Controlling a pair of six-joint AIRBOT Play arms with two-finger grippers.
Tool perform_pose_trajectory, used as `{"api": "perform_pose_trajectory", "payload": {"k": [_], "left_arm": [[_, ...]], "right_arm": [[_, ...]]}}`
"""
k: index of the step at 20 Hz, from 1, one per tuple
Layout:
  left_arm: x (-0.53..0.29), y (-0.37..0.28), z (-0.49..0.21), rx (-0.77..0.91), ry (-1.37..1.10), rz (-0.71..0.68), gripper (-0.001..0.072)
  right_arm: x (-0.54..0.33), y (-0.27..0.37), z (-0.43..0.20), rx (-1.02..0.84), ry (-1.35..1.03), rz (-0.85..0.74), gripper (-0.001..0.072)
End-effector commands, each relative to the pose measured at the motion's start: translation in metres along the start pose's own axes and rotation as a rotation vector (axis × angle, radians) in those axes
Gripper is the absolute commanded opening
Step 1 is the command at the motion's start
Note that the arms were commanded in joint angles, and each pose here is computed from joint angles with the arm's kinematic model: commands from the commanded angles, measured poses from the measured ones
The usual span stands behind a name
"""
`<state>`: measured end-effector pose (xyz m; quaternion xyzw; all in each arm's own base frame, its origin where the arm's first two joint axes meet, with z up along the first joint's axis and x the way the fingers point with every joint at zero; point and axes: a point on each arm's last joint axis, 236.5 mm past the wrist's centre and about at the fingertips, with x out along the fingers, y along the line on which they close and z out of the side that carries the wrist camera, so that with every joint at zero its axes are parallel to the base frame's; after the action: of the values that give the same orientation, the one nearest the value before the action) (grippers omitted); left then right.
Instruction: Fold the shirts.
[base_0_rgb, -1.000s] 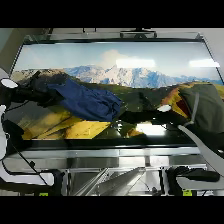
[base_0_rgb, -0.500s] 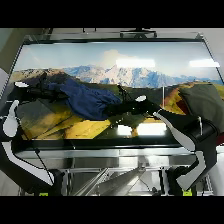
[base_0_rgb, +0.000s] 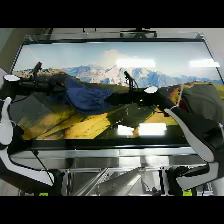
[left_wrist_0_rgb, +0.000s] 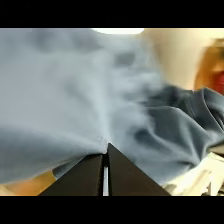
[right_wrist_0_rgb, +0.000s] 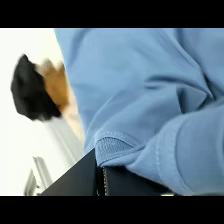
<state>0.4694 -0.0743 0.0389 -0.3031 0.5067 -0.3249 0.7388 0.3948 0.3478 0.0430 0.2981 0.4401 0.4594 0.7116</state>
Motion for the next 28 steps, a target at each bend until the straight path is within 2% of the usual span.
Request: {"api": "perform_pose_trajectory", "payload": {"k": [1,3,7,9,11,13,16,19,21,24,25,26,27,28], "left_arm": [[-0.044,-0.14,0.01,0.245,-0.126,-0.176,-0.0004],[-0.08,-0.241,-0.006,0.462,-0.184,-0.229,-0.0005],[-0.161,-0.403,-0.054,0.855,-0.403,-0.216,0.0016],[-0.194,-0.429,-0.06,0.924,-0.527,-0.096,0.0016],[-0.208,-0.429,-0.062,0.943,-0.57,0.003,0.0017],[-0.195,-0.419,-0.058,0.928,-0.52,0.01,0.0017],[-0.131,-0.372,-0.04,0.834,-0.296,-0.019,0.0017],[-0.042,-0.278,-0.009,0.633,-0.032,-0.019,0.0016],[0.009,-0.196,0.007,0.497,0.092,0.059,0.0014],[0.056,-0.087,0.024,0.325,0.171,0.162,0.0016],[0.061,-0.059,0.032,0.264,0.157,0.175,0.0056],[0.063,-0.035,0.037,0.221,0.151,0.186,0.0356],[0.061,-0.015,0.039,0.184,0.147,0.195,0.0668],[0.054,0.002,0.04,0.143,0.146,0.202,0.0715]], "right_arm": [[-0.068,0.085,0.047,-0.22,-0.162,0.034,0.0011],[-0.121,0.158,0.065,-0.388,-0.294,0.066,0.001],[-0.225,0.294,0.056,-0.748,-0.532,0.047,0.001],[-0.265,0.321,0.047,-0.837,-0.631,-0.037,0.001],[-0.285,0.318,0.046,-0.871,-0.674,-0.141,0.001],[-0.281,0.297,0.053,-0.857,-0.648,-0.217,0.0011],[-0.243,0.236,0.073,-0.78,-0.525,-0.301,0.001],[-0.184,0.108,0.096,-0.604,-0.326,-0.468,0.0012],[-0.149,0.019,0.093,-0.447,-0.205,-0.543,0.0013],[-0.125,-0.1,0.077,-0.116,-0.123,-0.609,0.0035],[-0.127,-0.126,0.076,-0.027,-0.133,-0.612,0.028],[-0.135,-0.143,0.078,0.032,-0.154,-0.612,0.0502],[-0.15,-0.155,0.083,0.074,-0.184,-0.619,0.0524],[-0.167,-0.162,0.088,0.091,-0.206,-0.633,0.0524]]}}
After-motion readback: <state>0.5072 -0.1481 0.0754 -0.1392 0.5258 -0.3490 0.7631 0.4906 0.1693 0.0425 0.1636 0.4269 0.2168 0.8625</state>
